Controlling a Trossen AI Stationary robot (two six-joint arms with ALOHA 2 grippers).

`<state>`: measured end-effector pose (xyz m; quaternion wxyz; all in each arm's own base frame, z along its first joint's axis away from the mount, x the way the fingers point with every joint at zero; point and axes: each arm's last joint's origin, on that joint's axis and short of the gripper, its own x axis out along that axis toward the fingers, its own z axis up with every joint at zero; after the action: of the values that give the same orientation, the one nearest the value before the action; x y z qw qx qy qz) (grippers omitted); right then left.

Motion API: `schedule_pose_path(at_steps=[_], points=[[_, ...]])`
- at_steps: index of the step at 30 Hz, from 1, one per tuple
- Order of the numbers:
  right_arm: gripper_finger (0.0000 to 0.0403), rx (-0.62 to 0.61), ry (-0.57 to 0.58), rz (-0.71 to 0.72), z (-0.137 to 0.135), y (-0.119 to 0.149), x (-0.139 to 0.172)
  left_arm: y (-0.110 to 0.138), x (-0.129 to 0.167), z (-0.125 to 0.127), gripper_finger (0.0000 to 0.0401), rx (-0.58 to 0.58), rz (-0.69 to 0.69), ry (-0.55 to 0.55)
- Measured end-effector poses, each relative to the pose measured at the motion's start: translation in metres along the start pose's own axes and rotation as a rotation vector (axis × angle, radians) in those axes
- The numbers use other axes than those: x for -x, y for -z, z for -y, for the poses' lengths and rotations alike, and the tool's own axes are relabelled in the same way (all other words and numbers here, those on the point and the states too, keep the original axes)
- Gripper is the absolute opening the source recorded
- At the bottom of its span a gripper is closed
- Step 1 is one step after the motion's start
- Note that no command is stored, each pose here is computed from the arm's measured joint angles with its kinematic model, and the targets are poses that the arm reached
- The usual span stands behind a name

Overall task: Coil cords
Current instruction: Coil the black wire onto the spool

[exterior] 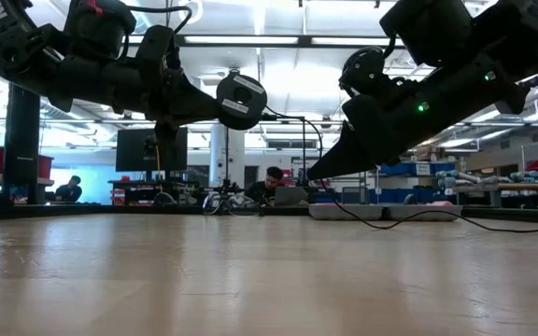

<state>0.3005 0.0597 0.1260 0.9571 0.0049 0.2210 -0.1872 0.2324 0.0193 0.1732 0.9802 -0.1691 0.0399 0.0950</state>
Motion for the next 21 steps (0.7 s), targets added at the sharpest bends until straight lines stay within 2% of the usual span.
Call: schedule_pose_path(at_steps=[21], points=[[0.0066,-0.018,-0.007,0.027,-0.0006,-0.003,0.0001,0.0002,0.0,0.0004,0.0001,0.002,-0.006,0.015]])
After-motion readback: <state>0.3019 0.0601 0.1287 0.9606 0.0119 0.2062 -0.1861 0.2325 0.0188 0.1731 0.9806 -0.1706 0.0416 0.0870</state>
